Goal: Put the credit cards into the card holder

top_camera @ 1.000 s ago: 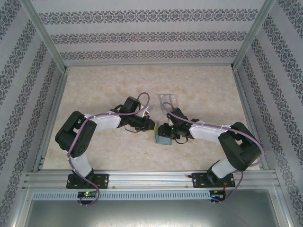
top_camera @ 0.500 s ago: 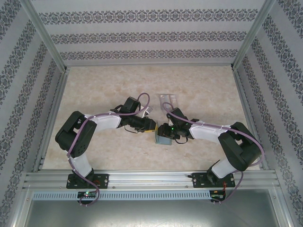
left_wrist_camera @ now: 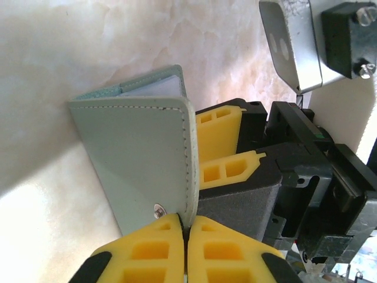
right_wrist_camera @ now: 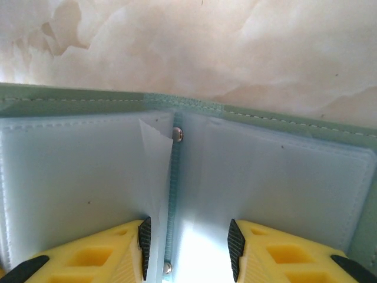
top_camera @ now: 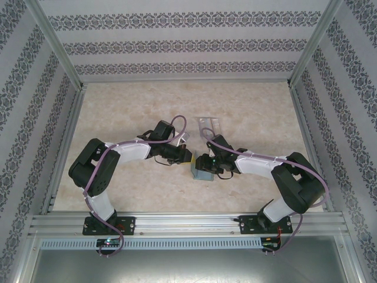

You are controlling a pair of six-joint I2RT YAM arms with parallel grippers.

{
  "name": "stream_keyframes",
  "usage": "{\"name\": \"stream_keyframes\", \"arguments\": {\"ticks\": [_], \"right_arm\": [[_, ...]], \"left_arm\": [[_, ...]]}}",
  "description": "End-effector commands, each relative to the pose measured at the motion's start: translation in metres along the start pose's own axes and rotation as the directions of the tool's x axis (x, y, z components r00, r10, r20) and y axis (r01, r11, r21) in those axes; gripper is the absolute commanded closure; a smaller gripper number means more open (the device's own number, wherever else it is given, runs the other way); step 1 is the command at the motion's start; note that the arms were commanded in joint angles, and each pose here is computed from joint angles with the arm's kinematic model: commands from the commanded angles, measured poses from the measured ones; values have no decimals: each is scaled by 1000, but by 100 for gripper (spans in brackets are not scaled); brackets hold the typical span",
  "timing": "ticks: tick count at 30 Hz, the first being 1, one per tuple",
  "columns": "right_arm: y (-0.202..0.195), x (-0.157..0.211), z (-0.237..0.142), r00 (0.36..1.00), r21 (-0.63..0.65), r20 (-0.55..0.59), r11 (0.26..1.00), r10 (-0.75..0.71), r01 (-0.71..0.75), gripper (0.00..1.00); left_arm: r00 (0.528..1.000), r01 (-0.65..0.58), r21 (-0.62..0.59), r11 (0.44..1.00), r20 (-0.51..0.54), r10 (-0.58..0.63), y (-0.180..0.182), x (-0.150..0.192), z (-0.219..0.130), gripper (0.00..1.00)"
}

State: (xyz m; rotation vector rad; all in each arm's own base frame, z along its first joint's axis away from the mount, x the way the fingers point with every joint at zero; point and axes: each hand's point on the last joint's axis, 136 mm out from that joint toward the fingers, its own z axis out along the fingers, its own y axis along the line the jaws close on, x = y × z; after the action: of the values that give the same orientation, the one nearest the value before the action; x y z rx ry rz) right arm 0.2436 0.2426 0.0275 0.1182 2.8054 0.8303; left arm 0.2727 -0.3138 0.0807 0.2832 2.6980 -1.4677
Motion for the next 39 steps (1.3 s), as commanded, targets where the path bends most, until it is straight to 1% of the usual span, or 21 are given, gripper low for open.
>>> {"name": "stream_keyframes", "arguments": {"ticks": [1,7,8,12,14,17,20,23,26,30,34,39], "right_arm": [[-8,8,5,999,45,-31,999,-6,8,58],[-8,8,4,999,41,-28,999,-15,16,58],[-8,6,2,1000,43,-13,999,-16,17,58],[-16,-8,-19,992,47,126,999,-18,12,58],[-24,-16,-32,980,68,198,998,-24,10,60],[-38,-22,-41,969,117,244,993,-34,5,69],[-51,-26,-41,969,102,247,994,8,-35,73],[-53,-25,-34,976,76,215,996,36,-54,76],[-47,-21,-26,981,60,190,997,31,-43,76],[-46,-19,-15,986,73,164,997,27,-40,76],[-46,-20,-8,988,79,151,996,31,-44,79],[-49,-20,-6,987,79,157,995,40,-53,84]], "left_arm": [[1000,-5,-30,1000,7,5,4,-3,-3,99],[1000,-9,-32,999,10,9,2,-6,-3,100],[1000,-9,-37,999,14,10,2,-6,-3,100],[1000,7,-56,998,31,-5,6,-9,-3,100],[999,17,-44,999,38,-15,7,-13,0,100],[999,28,-5,1000,40,-27,7,-17,8,100],[999,44,15,999,30,-45,10,-20,15,100],[999,40,35,999,27,-41,5,-23,16,100],[999,21,31,999,30,-22,-1,-24,12,100],[1000,-3,45,999,28,2,-9,-22,6,100],[999,-9,57,998,46,7,-12,-22,3,100],[999,-7,52,999,40,5,-10,-20,4,100]]}}
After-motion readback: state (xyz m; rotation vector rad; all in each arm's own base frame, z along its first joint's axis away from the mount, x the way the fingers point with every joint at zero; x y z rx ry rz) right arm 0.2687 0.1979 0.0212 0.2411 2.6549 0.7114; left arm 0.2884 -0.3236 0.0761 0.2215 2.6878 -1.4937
